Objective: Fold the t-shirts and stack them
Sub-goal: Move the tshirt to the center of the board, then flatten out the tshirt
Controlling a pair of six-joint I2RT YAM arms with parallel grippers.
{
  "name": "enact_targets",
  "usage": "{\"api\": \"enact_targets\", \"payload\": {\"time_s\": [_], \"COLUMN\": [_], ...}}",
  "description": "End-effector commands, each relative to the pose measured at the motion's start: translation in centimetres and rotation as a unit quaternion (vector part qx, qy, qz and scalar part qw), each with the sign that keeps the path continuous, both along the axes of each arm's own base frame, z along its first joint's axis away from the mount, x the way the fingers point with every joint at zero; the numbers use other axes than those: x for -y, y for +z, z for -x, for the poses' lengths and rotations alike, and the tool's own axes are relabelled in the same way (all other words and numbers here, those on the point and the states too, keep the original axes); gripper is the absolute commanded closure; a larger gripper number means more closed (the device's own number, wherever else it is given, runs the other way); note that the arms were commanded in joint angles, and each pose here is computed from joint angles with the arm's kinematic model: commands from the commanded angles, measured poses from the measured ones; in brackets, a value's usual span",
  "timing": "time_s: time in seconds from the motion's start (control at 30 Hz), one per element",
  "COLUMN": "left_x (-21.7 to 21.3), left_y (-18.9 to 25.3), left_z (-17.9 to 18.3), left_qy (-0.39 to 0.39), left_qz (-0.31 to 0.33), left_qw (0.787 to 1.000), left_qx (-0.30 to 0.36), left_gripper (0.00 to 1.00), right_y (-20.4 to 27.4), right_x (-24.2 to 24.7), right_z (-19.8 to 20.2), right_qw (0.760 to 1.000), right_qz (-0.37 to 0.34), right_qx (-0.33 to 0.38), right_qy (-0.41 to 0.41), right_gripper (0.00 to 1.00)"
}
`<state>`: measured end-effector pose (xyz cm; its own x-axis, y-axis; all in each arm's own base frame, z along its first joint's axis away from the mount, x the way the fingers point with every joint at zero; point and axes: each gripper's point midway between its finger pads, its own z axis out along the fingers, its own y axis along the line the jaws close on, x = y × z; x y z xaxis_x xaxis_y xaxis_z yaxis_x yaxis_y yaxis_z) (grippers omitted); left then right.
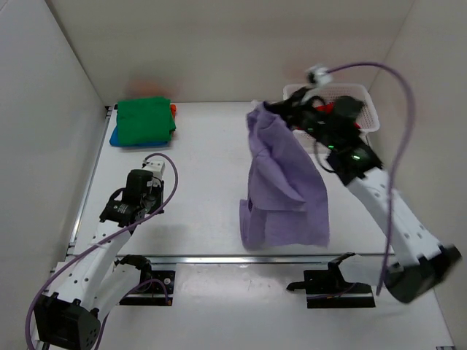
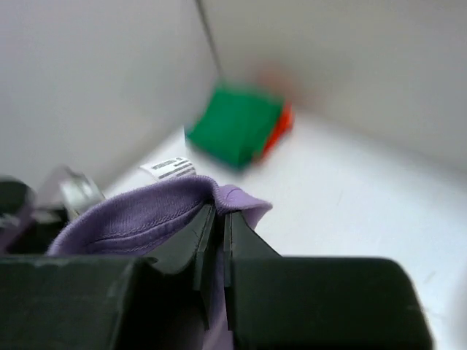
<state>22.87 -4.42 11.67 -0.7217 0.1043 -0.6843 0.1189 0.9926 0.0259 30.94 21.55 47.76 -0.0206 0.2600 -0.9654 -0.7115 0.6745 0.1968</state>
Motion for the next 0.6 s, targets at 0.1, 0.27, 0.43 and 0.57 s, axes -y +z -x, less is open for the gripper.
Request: {"api": "enact_targets", "payload": {"time_s": [0.1,0.27,0.43,0.57], "left_x": [-0.5,1.6,3.9,8.2], "left_y": [0.0,0.2,4.3,3.7], "left_z": [-0.2,-0.2,-1.3,-2.1], "left_qy": [0.015,-0.044,-0.068,-0.097], "left_qz": [-0.001,0.025,0.098,0.216], "left_qw": [1.0,0.999,0.984,0.965], "left_qx": [0.007,0.012,0.13,0.116], "left_gripper": [0.48,0.29,0.3,0.36], "right_y": [-18.2,-19.9,-24.8,-29.1], "right_x": [-6.6,-1.2,3.6,2.6], "right_z": [-5.6,-7.6,-5.8,-3.0], "right_qw": [0.97,0.96,0.942,0.934], "right_qz": [0.14,0.121,0.153,0.183], "right_qx": [-0.199,-0.239,-0.286,-0.301], "right_qy": [-0.009,-0.08,-0.091,-0.053], "right_gripper": [0.74,0.46,0.52,0.55]}}
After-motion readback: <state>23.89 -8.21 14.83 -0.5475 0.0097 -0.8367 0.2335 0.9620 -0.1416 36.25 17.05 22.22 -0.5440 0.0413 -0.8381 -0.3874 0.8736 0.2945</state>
